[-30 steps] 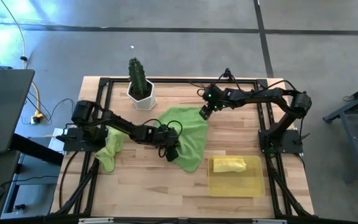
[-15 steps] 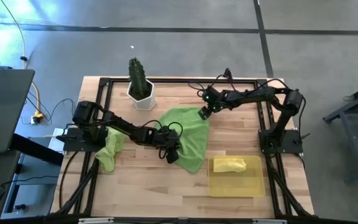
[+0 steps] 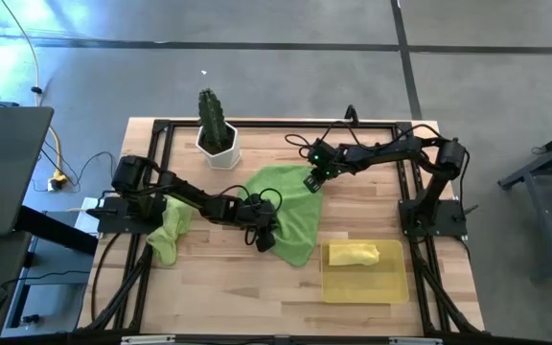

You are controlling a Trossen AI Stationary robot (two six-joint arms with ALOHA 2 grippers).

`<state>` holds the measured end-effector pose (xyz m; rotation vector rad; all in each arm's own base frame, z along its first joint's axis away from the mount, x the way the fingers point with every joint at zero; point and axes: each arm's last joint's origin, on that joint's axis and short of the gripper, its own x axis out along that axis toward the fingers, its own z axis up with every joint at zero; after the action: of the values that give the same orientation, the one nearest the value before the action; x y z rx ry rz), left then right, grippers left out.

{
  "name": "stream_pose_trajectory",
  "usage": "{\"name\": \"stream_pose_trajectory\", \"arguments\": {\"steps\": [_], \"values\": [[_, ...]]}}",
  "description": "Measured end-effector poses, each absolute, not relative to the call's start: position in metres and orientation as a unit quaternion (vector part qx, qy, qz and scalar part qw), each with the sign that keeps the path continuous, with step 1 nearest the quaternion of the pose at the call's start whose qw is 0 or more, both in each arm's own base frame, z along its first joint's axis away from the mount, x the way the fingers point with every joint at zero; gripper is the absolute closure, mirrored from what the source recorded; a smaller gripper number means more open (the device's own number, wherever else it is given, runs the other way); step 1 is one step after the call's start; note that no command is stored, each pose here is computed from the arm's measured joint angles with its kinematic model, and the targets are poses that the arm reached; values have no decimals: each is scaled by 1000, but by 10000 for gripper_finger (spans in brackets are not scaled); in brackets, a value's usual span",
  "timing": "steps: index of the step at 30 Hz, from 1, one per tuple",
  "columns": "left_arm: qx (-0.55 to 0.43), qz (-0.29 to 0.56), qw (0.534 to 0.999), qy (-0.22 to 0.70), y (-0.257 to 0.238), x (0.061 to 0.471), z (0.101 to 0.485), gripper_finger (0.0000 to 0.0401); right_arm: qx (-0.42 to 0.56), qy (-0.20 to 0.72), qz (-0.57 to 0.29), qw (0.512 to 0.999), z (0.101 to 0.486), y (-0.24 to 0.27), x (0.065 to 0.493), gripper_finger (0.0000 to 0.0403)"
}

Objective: Roll microfiber towels into tight, uniform cylinder then place into a basket
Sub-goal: Fold the green towel

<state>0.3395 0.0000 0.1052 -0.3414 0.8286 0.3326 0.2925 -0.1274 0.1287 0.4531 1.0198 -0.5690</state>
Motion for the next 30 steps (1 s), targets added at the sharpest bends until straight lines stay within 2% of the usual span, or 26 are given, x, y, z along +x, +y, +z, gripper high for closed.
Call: {"name": "stream_pose_trajectory", "arguments": {"steps": [3,7,14,23,30], "values": [[-161,159,890,396,0,340,106,323,196,483,-257,814,129,-127,292,396],[-145,146,900,384,0,340,113,323,172,488,-243,821,134,-126,291,394],[-92,132,933,321,1,339,153,323,91,468,-211,853,169,-115,286,401],[19,214,949,230,12,331,204,323,-137,437,-72,886,222,-68,275,402],[71,207,958,188,29,333,217,323,-310,375,-5,874,256,-26,264,402]]}}
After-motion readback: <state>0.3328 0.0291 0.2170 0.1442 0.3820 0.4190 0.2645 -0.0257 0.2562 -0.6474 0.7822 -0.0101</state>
